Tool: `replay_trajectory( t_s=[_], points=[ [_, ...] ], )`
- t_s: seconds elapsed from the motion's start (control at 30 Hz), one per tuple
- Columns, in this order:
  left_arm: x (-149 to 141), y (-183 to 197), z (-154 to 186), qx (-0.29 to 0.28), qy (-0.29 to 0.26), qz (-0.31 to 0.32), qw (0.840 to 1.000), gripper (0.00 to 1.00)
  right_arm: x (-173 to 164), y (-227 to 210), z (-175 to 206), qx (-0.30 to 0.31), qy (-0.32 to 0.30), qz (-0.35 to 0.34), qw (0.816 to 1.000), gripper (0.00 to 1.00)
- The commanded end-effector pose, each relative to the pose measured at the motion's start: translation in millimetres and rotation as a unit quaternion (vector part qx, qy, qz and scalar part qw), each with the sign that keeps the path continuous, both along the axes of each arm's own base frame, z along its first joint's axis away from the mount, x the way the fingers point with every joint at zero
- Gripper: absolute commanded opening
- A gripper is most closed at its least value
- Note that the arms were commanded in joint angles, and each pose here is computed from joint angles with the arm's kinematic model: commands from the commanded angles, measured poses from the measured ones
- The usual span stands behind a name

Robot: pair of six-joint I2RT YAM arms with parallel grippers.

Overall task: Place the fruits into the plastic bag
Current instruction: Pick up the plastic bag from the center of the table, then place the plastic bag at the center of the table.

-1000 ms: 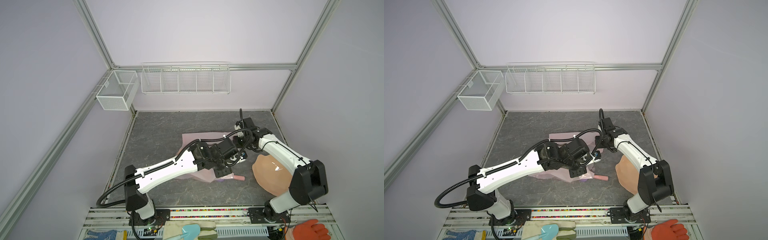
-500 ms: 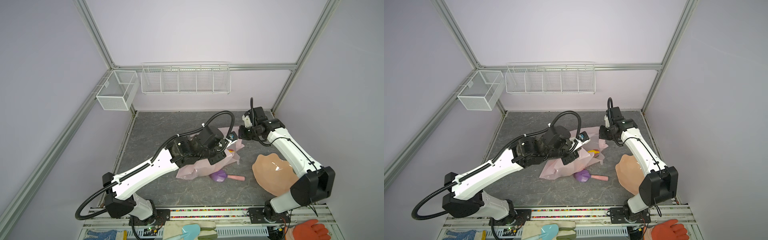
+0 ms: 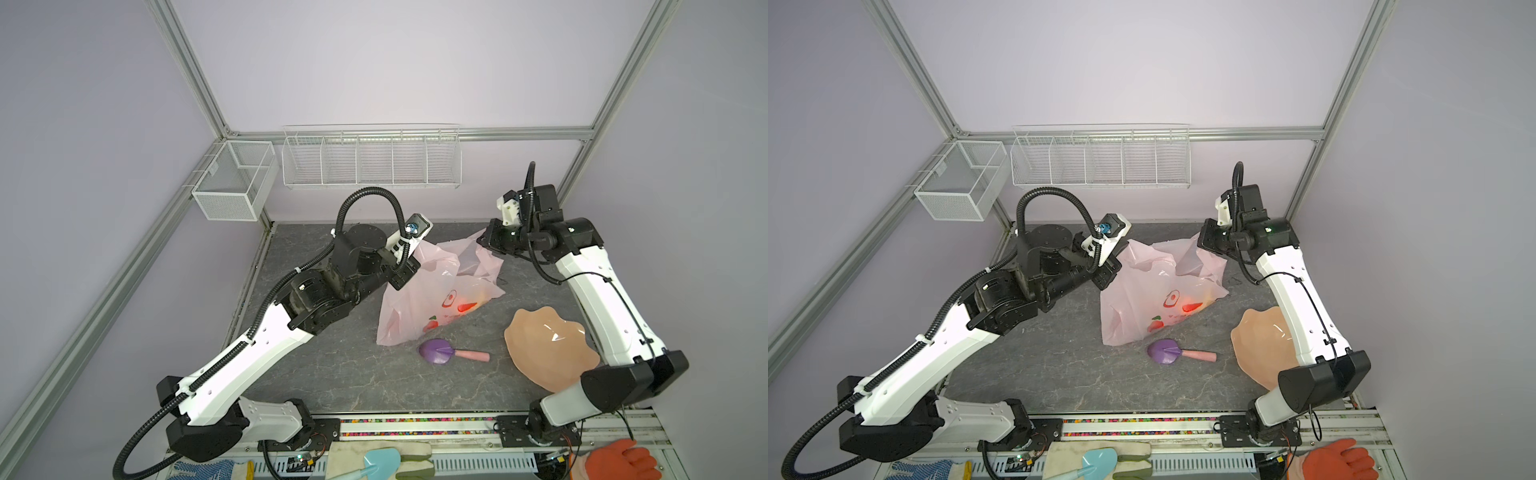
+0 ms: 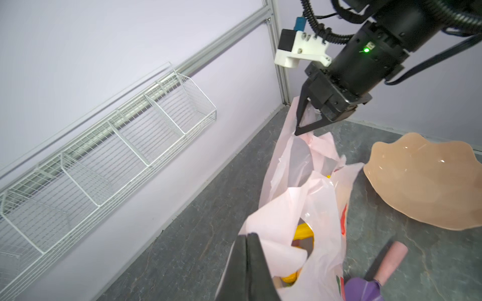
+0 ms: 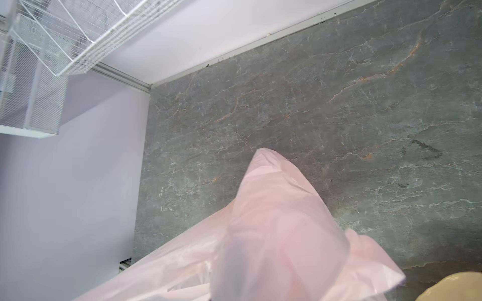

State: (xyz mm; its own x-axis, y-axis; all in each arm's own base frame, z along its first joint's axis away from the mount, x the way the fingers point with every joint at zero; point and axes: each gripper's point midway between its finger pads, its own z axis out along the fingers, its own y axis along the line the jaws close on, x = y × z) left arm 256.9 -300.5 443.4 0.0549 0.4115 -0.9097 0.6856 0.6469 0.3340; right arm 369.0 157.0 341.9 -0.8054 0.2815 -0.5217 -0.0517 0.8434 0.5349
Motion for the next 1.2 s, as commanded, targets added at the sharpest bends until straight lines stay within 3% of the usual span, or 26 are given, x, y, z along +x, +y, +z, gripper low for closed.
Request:
replay_trajectory(
  t_s=[0.0,0.23,0.43,0.6,0.83,1.17],
  points=[
    [17,15,30,-0.034,-0.046,0.018,0.998,0.0,-8,-2,32,0.044,-0.006,-0.021,0.999,0.06],
    [67,49,39,-0.074,-0.07,0.059,0.993,0.0,-8,-7,73,0.091,-0.02,-0.056,0.994,0.06],
    [99,58,-4,-0.099,-0.061,0.084,0.99,0.0,-7,-14,78,0.102,-0.031,-0.078,0.991,0.06],
    [124,63,-35,-0.113,-0.039,0.101,0.988,0.0,1,-17,62,0.088,-0.019,-0.086,0.992,0.06],
    [154,70,-54,-0.111,-0.021,0.123,0.986,0.0,27,-24,36,0.074,-0.006,-0.099,0.992,0.06],
    [184,79,-54,-0.108,-0.017,0.143,0.984,0.0,63,-26,27,0.093,-0.011,-0.106,0.99,0.06]
  ],
)
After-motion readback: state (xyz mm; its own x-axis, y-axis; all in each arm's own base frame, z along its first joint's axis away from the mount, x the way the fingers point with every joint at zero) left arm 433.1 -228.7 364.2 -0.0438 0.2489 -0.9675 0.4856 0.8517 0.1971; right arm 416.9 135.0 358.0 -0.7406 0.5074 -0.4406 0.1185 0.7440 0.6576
